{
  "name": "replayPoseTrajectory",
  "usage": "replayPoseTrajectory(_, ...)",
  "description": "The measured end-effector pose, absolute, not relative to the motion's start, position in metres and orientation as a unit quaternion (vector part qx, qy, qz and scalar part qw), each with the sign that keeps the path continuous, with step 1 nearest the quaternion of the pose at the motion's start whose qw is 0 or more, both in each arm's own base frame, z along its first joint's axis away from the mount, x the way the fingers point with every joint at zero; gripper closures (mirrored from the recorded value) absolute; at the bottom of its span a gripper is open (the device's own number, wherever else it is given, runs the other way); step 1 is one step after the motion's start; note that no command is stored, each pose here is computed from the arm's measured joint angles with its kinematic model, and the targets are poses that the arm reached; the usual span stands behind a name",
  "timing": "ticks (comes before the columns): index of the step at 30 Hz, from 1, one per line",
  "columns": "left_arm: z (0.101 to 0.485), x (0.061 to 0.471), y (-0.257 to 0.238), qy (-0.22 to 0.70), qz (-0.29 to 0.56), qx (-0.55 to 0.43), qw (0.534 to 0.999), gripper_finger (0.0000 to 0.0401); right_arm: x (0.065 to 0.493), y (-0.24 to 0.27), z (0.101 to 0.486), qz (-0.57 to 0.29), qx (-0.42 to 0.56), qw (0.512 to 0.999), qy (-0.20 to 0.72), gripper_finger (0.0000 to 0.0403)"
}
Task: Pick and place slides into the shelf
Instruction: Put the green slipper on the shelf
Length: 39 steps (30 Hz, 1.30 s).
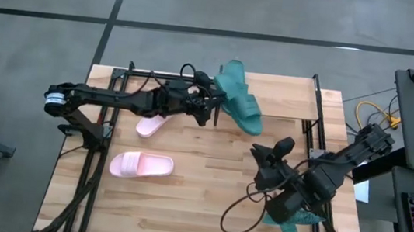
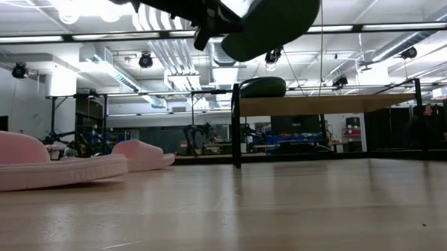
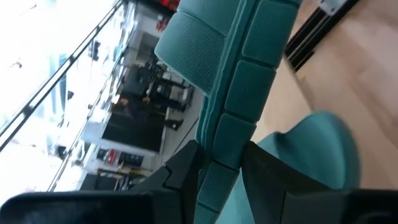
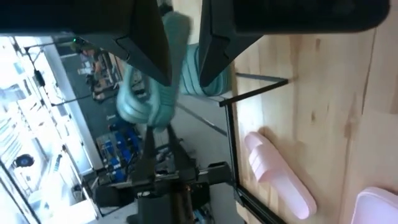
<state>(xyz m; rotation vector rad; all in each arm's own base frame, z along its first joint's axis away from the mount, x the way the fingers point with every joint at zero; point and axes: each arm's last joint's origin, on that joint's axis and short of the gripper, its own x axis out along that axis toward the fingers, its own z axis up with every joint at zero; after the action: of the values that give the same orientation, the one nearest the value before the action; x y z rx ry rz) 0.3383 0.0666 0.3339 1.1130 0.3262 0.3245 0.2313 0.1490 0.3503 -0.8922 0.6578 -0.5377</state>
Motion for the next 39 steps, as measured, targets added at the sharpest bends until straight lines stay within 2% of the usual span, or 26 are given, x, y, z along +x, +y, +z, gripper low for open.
replayPoseTrajectory(5, 0.333, 0.339, 0.062, 0.152, 0.140, 0.525, 0.825, 0.0313, 0.230, 0.148, 0.366, -0.250, -0.426, 0.816, 0.301, 0.0312)
replayPoseTrajectory(14, 0.332, 0.342, 0.049, 0.141, 0.120, 0.531, 0.827, 0.0313, 0.223, 0.141, 0.381, -0.252, -0.414, 0.824, 0.292, 0.0232)
replayPoseTrajectory(19, 0.333, 0.343, 0.040, 0.136, 0.109, 0.544, 0.821, 0.0313, 0.221, 0.137, 0.383, -0.249, -0.405, 0.829, 0.294, 0.0205)
replayPoseTrajectory(25, 0.334, 0.344, 0.033, 0.129, 0.100, 0.553, 0.817, 0.0313, 0.222, 0.138, 0.380, -0.188, -0.383, 0.843, 0.327, 0.0204)
replayPoseTrajectory(39, 0.340, 0.346, 0.009, 0.094, 0.080, 0.574, 0.809, 0.0313, 0.219, 0.135, 0.379, -0.182, -0.389, 0.837, 0.339, 0.0211)
